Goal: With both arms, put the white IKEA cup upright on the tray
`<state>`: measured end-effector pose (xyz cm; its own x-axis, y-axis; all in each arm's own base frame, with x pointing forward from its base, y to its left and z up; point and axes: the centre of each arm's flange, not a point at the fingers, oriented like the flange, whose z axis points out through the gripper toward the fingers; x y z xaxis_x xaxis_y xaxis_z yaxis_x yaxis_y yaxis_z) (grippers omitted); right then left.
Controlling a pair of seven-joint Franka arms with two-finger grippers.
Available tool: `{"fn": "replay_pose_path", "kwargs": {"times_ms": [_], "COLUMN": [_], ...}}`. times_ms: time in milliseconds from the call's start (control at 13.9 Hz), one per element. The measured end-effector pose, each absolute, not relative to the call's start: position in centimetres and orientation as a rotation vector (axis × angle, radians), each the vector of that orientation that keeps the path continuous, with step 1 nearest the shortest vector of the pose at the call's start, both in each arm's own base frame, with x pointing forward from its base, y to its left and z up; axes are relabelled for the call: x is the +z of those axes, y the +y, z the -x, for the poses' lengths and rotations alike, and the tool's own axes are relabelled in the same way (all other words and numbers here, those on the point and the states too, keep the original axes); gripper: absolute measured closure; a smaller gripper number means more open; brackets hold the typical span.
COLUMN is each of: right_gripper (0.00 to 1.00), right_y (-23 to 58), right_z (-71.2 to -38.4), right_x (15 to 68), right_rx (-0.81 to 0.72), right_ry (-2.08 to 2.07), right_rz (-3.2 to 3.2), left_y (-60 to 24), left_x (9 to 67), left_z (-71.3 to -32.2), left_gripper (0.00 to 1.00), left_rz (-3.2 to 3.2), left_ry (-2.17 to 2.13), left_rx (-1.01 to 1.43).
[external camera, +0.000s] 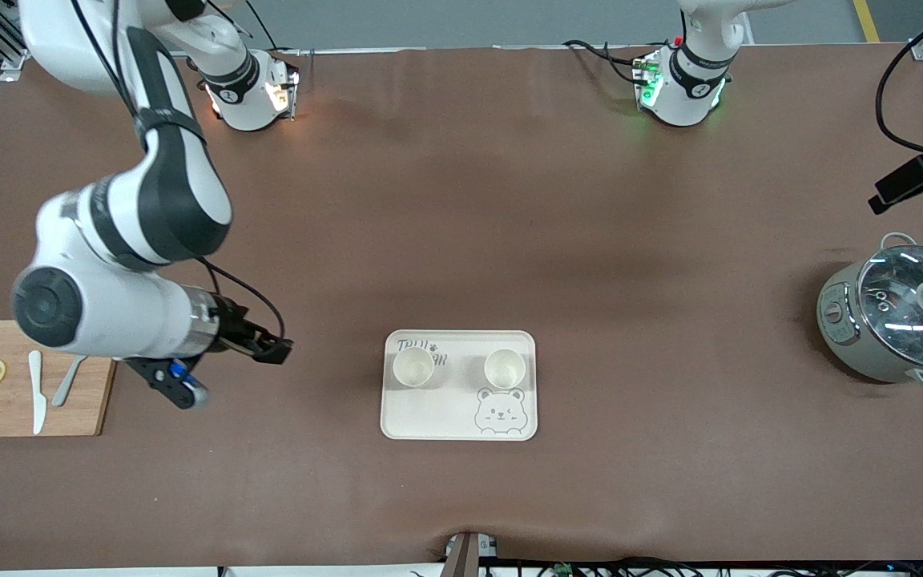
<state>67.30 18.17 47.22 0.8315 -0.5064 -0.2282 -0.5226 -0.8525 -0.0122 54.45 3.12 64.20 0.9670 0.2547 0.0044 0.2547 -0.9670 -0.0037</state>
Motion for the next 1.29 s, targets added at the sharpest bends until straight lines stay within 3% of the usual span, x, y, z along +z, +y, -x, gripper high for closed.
{"fn": "replay_pose_path", "kwargs": {"times_ms": [359, 790, 1292], "right_gripper": [0.0, 0.0, 0.0], "right_y": [9.6, 5.1, -6.7], "right_z": [-63.0, -56.4, -54.2], "right_x": [52.1, 56.4, 60.3], "right_rx": [0.286, 0.149, 0.065], "right_ry": [0.651, 0.349, -0.024], "right_rz": [2.984, 3.082, 3.083], "left_y": [2.4, -1.2, -2.0], "left_x": [62.8, 62.3, 63.1], "left_z": [-54.7, -52.4, -51.2], "left_gripper": [0.0, 0.0, 0.0], "left_rz": [3.122, 3.124, 3.118], "left_ry": [-0.343, -0.139, -0.113], "left_rx": [0.063, -0.004, -0.048]}}
